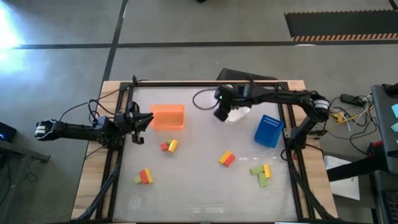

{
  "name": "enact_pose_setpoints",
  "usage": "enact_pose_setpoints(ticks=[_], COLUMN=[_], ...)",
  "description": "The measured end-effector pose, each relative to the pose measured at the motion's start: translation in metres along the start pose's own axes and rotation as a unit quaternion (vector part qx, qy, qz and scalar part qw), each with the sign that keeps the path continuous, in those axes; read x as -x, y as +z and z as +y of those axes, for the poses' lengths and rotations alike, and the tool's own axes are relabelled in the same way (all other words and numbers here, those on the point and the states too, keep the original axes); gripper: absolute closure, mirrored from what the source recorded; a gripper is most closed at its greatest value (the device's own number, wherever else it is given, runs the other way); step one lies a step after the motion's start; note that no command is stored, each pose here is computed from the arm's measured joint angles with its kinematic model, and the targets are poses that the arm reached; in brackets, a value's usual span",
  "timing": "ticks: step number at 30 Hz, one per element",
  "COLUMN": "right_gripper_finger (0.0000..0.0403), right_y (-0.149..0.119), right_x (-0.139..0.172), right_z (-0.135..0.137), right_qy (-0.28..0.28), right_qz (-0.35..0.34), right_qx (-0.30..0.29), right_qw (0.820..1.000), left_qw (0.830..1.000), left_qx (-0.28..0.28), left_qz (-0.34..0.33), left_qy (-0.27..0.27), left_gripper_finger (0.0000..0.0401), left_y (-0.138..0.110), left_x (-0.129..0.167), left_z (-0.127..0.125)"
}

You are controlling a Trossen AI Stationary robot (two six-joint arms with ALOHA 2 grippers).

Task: Sort & place blocks by color
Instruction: Put the orange block into the white bin

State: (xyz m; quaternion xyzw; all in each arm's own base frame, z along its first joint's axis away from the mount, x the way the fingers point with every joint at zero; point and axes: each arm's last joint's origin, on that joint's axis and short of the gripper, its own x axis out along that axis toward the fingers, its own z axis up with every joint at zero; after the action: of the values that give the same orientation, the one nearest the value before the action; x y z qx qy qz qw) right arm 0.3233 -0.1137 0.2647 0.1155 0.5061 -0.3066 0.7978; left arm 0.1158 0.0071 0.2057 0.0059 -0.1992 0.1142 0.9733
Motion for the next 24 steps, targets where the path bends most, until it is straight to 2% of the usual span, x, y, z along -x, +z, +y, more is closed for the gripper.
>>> enact_pose_setpoints(ticks=[5,13,24], right_gripper_finger=[0.0277,0.0276,0.0228], right_y=[0.003,0.002,0.001], right_x=[-0.021,-0.066,-0.079], right_z=[-0.024,-0.046,-0.050], right_qy=[-0.024,-0.050,-0.053], right_qz=[0.032,0.091,0.106], right_qx=[-0.027,-0.034,-0.033], right_qw=[0.999,0.994,0.992], left_qw=[1.000,1.000,1.000], left_qx=[0.000,-0.001,-0.001], left_qz=[0.000,0.002,0.004], left_qy=[0.000,0.000,0.000], left_gripper_finger=[0.0359,0.0359,0.0359], left_y=[0.000,-0.001,-0.001], left_x=[0.000,0.000,0.000], left_z=[0.000,0.000,0.000])
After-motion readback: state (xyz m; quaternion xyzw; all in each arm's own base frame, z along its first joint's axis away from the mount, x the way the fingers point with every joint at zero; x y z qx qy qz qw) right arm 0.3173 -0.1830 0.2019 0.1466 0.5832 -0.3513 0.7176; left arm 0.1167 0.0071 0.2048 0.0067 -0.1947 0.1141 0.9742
